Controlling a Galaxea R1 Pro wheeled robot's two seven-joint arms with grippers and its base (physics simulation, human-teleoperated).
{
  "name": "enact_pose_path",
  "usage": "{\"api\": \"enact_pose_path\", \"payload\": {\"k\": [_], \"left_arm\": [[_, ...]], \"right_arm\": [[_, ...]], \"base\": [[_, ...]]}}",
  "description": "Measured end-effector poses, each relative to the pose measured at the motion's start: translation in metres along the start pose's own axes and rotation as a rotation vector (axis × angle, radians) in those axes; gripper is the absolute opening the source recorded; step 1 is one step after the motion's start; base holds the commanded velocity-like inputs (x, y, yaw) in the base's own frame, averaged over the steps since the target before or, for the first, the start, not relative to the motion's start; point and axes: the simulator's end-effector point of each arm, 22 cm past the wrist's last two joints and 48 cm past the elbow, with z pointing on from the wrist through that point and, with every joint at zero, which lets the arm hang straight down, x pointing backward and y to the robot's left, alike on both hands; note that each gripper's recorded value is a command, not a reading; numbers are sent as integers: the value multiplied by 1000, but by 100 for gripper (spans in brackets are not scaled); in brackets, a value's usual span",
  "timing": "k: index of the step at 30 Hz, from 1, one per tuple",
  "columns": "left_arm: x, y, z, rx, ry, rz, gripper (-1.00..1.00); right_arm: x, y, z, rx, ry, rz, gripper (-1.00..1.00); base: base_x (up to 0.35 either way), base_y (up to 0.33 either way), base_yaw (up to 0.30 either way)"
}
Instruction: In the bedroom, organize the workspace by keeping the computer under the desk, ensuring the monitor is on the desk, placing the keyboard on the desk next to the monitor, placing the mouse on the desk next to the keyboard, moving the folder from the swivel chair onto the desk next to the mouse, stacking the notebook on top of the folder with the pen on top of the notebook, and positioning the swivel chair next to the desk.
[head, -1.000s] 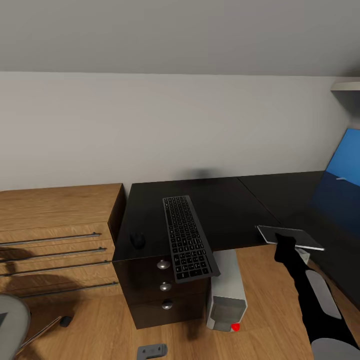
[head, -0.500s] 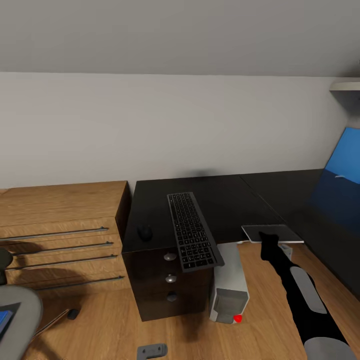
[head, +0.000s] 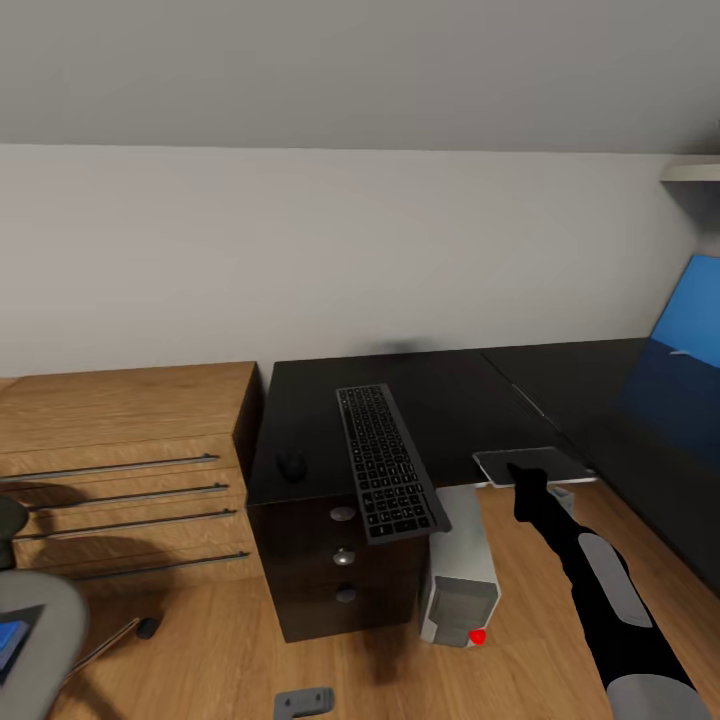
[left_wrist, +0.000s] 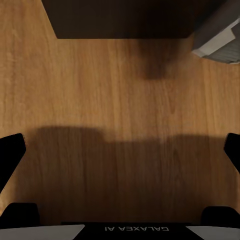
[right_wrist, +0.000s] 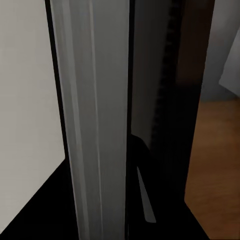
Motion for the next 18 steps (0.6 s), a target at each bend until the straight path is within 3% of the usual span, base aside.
{"api": "enact_pose_path", "payload": {"k": [5, 18], "left_arm": [[0, -1, 0, 2, 0, 1, 100], [1, -2, 0, 3, 1, 2, 100]], "right_arm": [[10, -1, 1, 3, 33, -8, -100], [20, -1, 1, 7, 62, -18, -100]], "base": [[0, 187, 0], [12, 14, 0]]}}
